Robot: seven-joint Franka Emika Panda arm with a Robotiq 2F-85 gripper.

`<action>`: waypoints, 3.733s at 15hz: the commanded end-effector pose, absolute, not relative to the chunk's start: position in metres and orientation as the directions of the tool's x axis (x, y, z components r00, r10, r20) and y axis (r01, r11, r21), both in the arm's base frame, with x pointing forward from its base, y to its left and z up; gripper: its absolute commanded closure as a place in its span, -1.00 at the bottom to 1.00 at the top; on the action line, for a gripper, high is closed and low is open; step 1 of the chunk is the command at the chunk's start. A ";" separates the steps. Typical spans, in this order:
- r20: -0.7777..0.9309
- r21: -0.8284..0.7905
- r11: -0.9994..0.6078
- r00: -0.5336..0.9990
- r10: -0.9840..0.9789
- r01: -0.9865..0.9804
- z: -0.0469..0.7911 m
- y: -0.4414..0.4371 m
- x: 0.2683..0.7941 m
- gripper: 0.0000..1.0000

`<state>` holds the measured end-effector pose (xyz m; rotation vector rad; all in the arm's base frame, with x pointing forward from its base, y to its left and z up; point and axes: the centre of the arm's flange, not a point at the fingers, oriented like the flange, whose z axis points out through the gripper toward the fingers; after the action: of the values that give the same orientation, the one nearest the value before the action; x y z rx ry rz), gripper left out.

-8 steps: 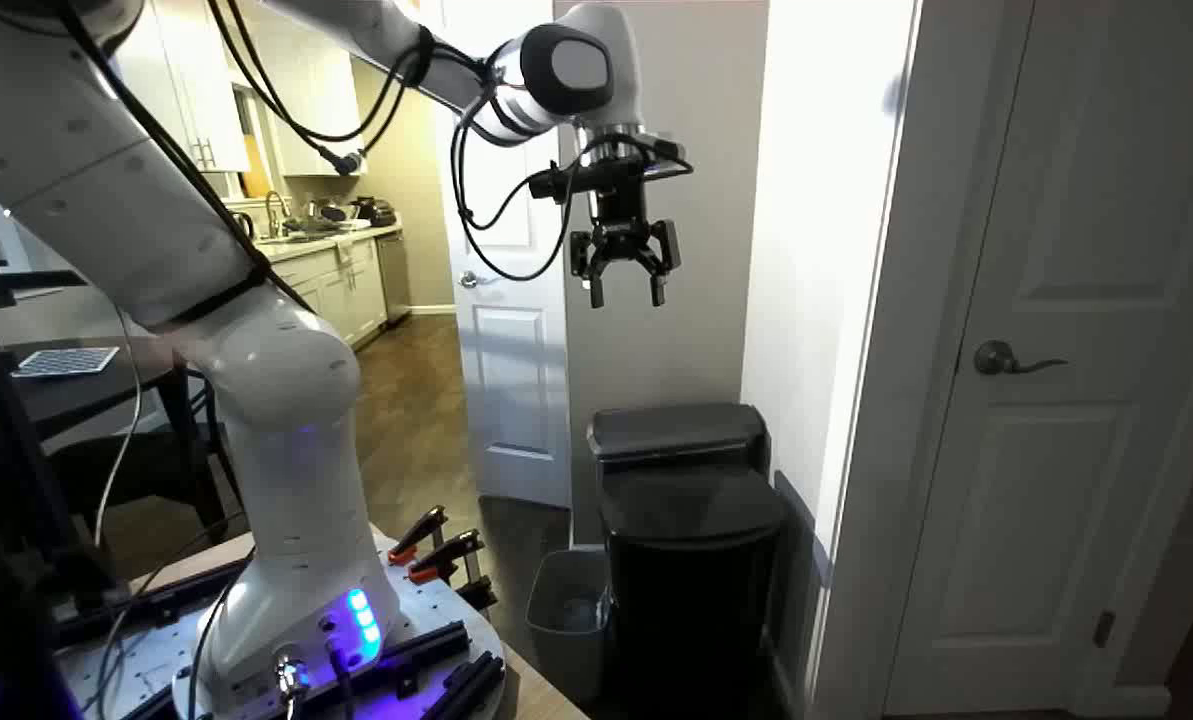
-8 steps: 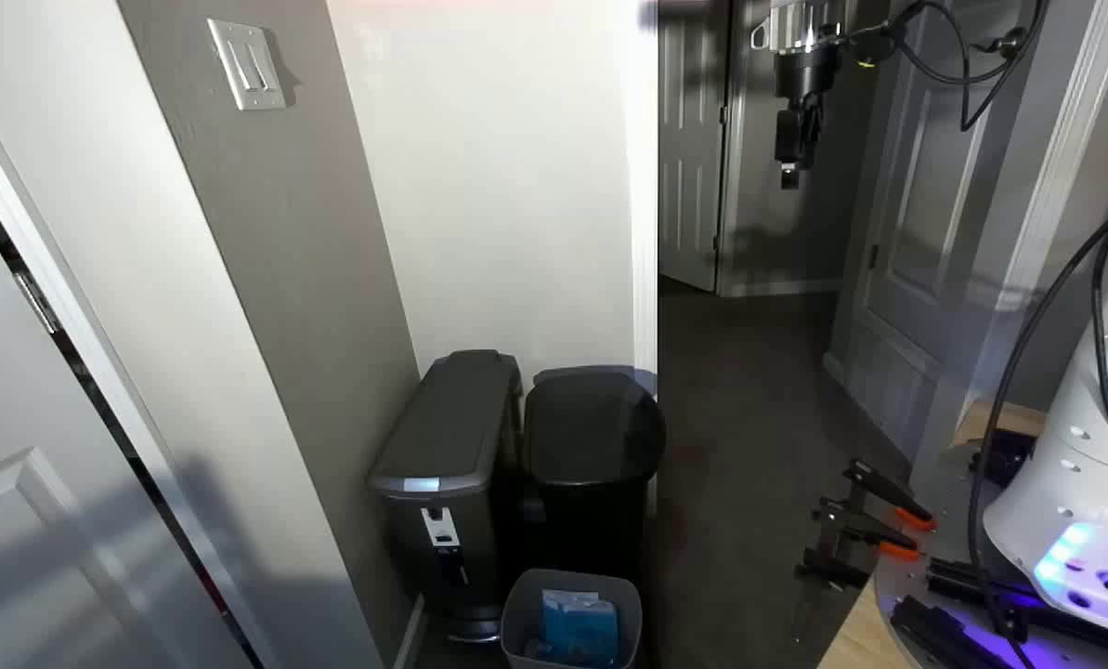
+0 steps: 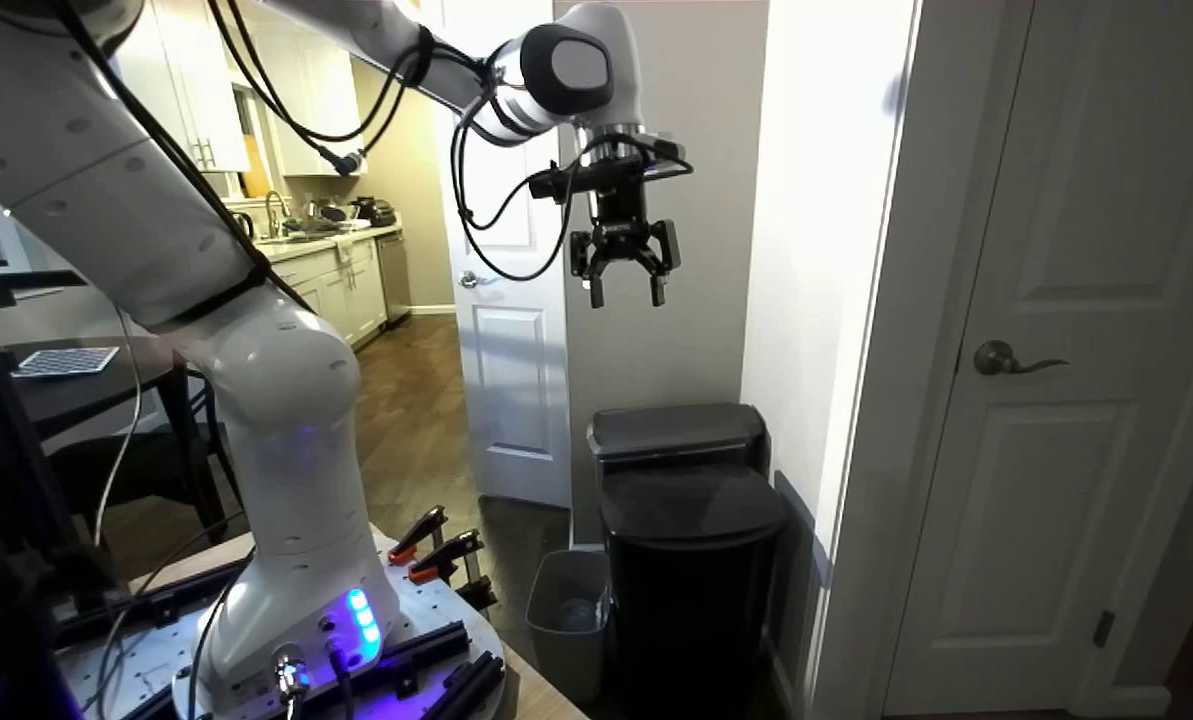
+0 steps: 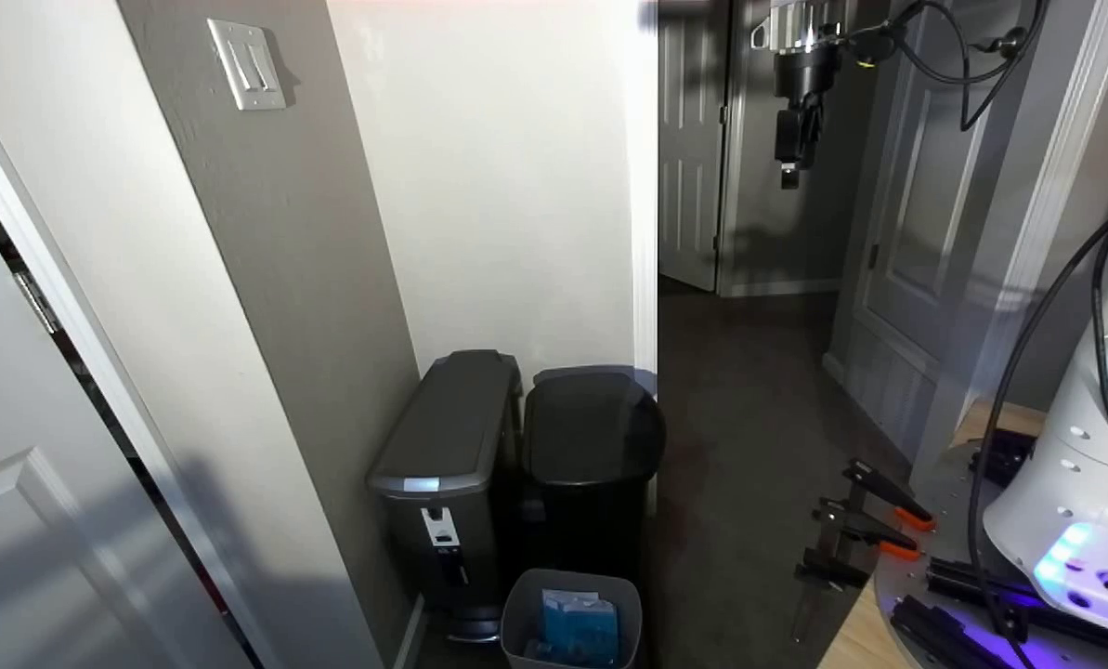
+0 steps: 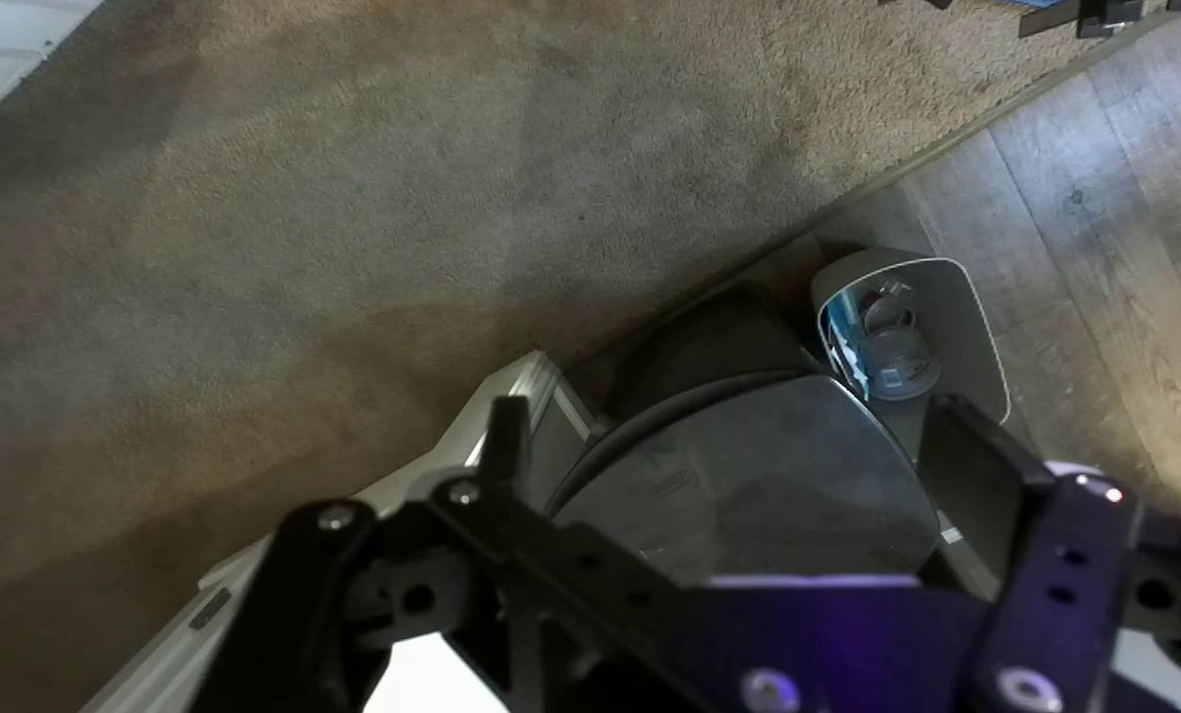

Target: Open the lid of the black bin

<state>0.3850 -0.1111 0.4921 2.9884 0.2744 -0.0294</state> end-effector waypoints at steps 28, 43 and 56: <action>0.479 -0.513 -0.843 0.869 -0.124 0.162 0.317 -0.124 0.437 -1.00; 0.415 -0.527 -0.842 0.900 -0.133 0.118 0.248 -0.150 0.456 -1.00; 0.449 -0.665 -0.742 0.841 -0.301 0.090 0.092 -0.190 0.517 -1.00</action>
<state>0.4949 -0.1871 0.1241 3.7176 -0.2688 0.9886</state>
